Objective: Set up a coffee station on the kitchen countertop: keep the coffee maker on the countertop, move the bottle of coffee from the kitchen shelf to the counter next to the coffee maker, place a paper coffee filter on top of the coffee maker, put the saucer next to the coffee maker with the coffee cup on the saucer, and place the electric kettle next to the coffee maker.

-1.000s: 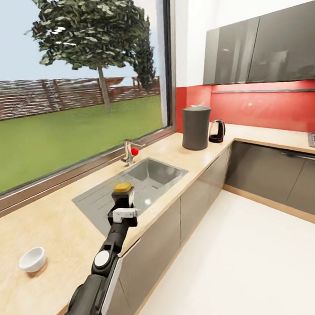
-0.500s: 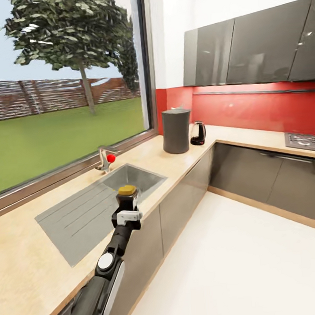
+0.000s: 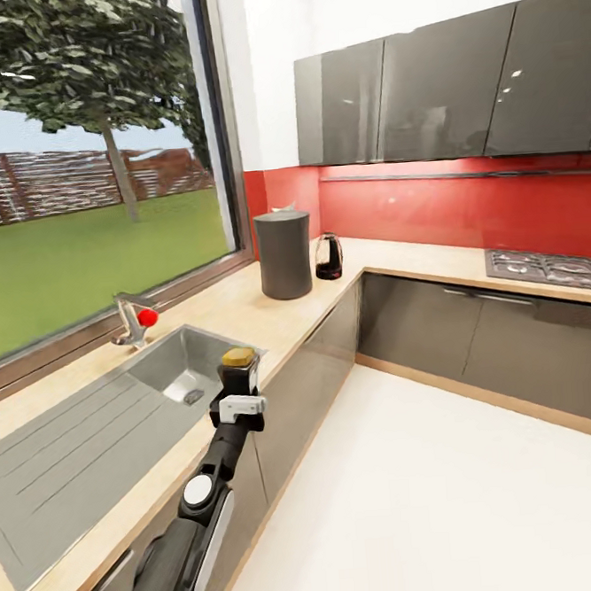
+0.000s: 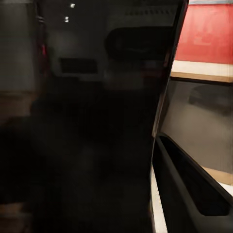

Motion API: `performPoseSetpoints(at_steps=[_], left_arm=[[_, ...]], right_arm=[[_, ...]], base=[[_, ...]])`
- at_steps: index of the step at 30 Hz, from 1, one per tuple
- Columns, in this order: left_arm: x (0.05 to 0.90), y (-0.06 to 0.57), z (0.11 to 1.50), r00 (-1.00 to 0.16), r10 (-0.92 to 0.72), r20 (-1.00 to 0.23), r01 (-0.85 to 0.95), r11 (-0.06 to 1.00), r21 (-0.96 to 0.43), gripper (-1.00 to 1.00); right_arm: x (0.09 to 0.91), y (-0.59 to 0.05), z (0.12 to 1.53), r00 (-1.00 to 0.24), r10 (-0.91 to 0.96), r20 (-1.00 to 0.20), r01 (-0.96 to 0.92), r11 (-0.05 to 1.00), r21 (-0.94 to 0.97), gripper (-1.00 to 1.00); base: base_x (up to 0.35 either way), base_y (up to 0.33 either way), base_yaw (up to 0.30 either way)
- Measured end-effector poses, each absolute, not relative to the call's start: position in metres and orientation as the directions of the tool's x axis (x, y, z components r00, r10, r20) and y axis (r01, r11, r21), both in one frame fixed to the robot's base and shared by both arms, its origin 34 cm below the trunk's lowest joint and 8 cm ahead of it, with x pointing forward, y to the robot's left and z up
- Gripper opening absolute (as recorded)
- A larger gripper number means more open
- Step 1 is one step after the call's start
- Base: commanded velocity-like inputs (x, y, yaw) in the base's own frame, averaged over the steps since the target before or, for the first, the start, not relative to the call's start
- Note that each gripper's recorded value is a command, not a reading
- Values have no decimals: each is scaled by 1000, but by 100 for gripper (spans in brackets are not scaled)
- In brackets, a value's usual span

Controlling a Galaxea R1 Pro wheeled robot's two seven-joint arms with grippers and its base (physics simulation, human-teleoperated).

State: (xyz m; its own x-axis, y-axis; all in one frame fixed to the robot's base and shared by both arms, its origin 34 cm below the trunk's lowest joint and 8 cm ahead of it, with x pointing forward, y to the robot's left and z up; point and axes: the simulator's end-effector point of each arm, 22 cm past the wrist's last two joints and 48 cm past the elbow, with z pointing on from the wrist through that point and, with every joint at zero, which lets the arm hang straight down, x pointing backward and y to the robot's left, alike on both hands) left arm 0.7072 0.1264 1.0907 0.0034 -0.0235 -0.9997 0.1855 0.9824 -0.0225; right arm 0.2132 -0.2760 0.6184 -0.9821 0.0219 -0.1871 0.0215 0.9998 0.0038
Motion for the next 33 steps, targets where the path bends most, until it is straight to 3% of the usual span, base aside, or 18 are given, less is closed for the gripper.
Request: performPoseSetpoints(at_steps=[33], left_arm=[[707, 130, 1069, -40, -14, -999, 178, 984, -21, -100]], right_arm=[[213, -276, 618, -982, 21, -187, 20, 1000, 4, 100]], base=[[304, -159, -1]])
